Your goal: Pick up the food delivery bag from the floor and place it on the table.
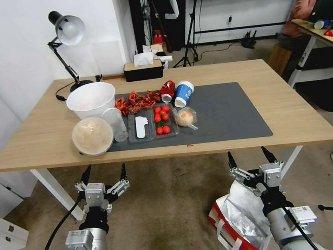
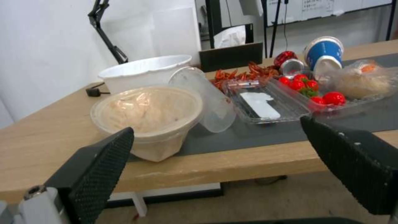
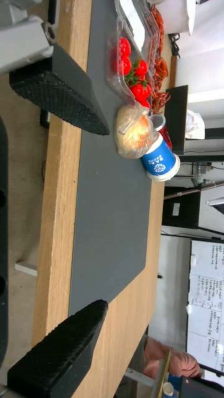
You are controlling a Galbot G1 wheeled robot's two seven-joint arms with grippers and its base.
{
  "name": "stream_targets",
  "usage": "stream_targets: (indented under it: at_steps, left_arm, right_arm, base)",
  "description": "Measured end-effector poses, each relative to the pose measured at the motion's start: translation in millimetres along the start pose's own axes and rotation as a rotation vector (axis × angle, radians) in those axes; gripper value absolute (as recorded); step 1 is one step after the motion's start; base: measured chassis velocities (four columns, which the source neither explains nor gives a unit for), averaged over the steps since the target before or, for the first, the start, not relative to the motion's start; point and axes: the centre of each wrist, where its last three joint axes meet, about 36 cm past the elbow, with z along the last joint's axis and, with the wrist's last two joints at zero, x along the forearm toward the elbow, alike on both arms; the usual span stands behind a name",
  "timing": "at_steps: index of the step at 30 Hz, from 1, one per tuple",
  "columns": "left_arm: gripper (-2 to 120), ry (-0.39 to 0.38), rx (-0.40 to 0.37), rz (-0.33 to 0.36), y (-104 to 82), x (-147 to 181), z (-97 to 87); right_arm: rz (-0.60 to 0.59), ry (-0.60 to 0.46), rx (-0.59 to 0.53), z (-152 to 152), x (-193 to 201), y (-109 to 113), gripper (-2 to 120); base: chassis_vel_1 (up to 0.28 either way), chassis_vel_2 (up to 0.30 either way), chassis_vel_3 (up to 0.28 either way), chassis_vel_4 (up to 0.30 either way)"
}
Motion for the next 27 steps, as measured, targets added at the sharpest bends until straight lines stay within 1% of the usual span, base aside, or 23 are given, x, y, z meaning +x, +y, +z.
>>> stream_targets:
  at_steps: [20, 22, 24, 26, 27]
  left_arm:
    - [100, -0.002, 0.004, -0.001, 0.1, -1, -0.4]
    - [100, -0.015, 0.038, -0.013, 0.6, -10, -5.2]
    - [100, -0.019, 0.05, -0.017, 0.8, -13, -7.2]
    - [100, -0.03, 0.092, -0.029, 1.5, -24, -14.9]
    - [100, -0.038, 0.125, -0.037, 1.8, -33, -21.9]
  right_arm:
    - [0.0, 0.0, -0.001, 0, 0, 0, 100]
    - [-0.004, 0.002, -0.015, -3, -1, -3, 100]
    - [-0.005, 0.003, -0.02, -5, -1, -5, 100]
    - [-0.011, 0.008, -0.05, -15, -3, -13, 100]
    - [-0.019, 0.013, -0.075, -23, -4, -20, 100]
  base:
    - [0.0, 0.0, 0.0, 0.0]
    - [0.0, 0.0, 0.0, 0.0]
    - [0.0, 0.0, 0.0, 0.0]
    - [0.0, 0.0, 0.0, 0.0]
    - [0.0, 0.0, 0.0, 0.0]
